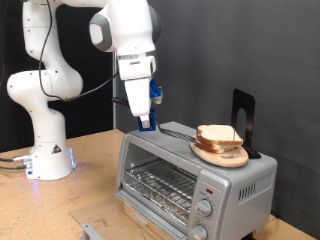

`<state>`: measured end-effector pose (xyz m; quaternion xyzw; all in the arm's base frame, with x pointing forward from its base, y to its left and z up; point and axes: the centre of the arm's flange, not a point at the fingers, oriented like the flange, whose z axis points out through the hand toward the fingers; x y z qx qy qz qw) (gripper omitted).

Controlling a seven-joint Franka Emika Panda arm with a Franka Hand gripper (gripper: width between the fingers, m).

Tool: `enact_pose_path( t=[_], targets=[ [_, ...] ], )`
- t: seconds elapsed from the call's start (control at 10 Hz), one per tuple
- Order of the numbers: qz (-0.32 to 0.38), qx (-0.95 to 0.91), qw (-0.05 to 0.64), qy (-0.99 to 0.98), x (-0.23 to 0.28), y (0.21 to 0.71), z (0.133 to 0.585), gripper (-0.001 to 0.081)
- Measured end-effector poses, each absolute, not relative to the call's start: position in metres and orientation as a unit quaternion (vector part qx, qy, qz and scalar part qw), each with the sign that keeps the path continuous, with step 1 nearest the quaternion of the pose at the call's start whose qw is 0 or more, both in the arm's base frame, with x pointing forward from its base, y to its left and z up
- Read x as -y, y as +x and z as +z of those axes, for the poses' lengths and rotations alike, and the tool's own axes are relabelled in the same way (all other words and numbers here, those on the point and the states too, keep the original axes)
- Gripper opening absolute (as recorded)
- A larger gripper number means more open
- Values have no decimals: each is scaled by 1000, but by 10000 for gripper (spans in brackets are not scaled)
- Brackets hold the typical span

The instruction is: Make a piece of toast with the oven

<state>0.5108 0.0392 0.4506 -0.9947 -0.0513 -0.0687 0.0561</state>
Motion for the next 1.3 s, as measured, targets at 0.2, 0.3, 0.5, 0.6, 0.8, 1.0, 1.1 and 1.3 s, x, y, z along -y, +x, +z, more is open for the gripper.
enact_pose_path(
  t=[0.2,0.3,0.5,0.6,0.8,1.0,1.1,1.3],
  targets=[
    [-74,56,56,-994,-44,511,452,401],
    [-76,56,56,-994,-45,512,452,401],
    [-77,57,55,-994,-45,512,453,401],
    [-77,57,55,-994,-45,512,453,401],
    [-79,57,55,-994,-46,512,454,401],
    [-82,58,55,-993,-47,511,457,401],
    [-84,59,55,-993,-48,510,458,401],
    [-85,60,55,-993,-48,510,459,401]
  ],
)
